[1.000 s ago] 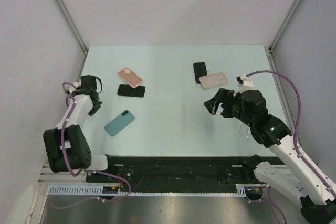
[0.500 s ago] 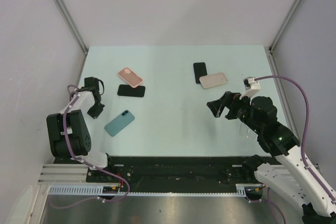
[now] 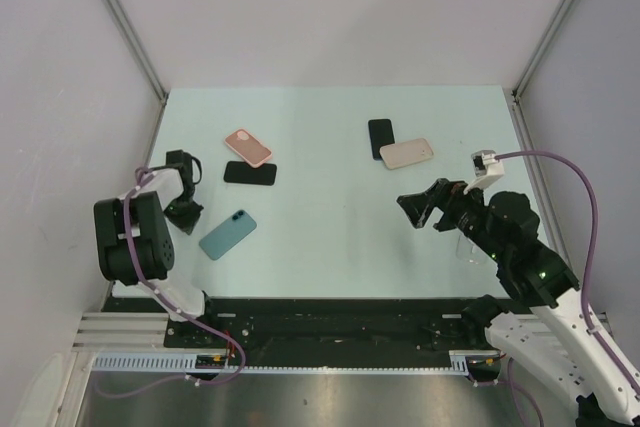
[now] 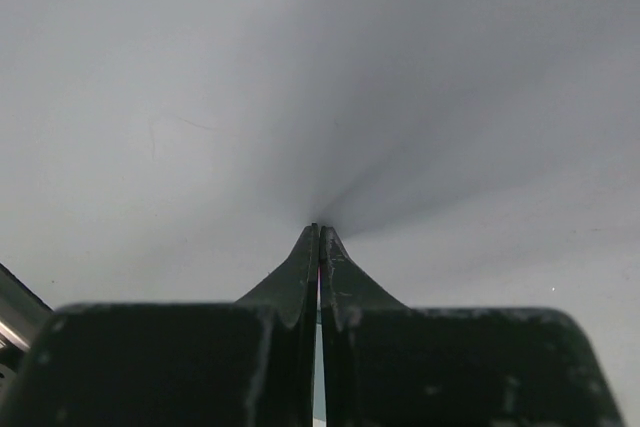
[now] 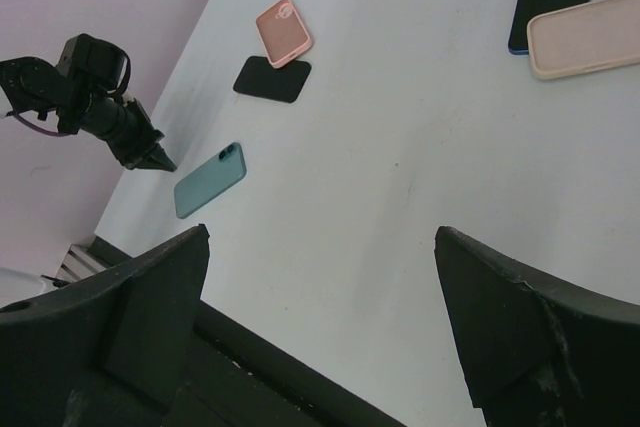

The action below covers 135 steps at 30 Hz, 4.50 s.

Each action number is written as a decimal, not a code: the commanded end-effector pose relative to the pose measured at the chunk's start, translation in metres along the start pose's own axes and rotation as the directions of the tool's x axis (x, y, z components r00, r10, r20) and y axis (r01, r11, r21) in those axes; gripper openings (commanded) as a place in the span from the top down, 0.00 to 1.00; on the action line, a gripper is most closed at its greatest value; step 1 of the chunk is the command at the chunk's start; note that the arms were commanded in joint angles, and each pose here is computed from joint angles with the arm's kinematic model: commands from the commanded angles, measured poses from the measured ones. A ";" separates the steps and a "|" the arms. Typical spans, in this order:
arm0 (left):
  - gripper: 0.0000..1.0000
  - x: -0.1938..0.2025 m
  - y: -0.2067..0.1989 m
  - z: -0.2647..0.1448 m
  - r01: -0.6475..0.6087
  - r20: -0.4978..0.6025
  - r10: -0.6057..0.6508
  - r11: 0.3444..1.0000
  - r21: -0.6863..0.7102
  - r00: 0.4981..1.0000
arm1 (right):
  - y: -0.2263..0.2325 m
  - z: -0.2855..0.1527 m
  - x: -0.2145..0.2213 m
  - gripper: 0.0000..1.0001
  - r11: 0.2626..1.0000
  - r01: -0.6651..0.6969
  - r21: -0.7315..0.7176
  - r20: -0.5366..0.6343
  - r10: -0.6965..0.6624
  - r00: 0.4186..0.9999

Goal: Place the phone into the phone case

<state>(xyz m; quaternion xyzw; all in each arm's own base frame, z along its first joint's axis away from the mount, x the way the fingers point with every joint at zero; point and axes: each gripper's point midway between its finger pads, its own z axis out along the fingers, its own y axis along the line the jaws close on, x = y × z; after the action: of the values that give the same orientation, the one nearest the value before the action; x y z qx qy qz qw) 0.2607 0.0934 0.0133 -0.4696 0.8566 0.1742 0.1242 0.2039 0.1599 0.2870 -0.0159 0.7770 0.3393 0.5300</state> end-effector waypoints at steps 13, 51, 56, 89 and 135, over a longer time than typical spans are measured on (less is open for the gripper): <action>1.00 0.129 -0.018 -0.037 -0.237 -0.231 0.274 0.956 0.174 0.933 | -0.004 -0.011 -0.002 0.00 1.000 -0.002 0.010 0.038 0.001 0.999; 0.00 0.186 -0.076 -0.112 -0.455 -0.028 0.510 0.790 0.412 0.860 | -0.017 -0.004 0.018 0.01 0.998 -0.007 0.061 -0.044 0.009 0.999; 0.00 0.190 -0.069 -0.100 -0.449 -0.056 0.500 0.816 0.364 0.864 | -0.018 -0.007 0.020 0.00 0.998 0.006 0.060 -0.049 -0.003 0.999; 0.40 0.210 -0.081 -0.124 -0.416 -0.032 0.539 0.684 0.599 0.841 | -0.007 0.026 0.085 0.04 0.980 -0.198 -0.031 -0.231 0.186 0.955; 0.41 0.264 -0.099 -0.202 -0.167 -0.011 0.632 0.221 0.961 0.775 | 0.066 0.120 0.269 0.73 0.937 -0.342 -0.073 -0.520 0.257 0.814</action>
<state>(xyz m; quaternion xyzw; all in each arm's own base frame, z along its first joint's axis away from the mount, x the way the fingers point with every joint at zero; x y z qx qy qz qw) 0.1938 -0.2250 0.0541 -0.1170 0.9165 -0.3620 0.1235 0.1529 0.3595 0.0659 -0.0350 0.8606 0.4516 0.2327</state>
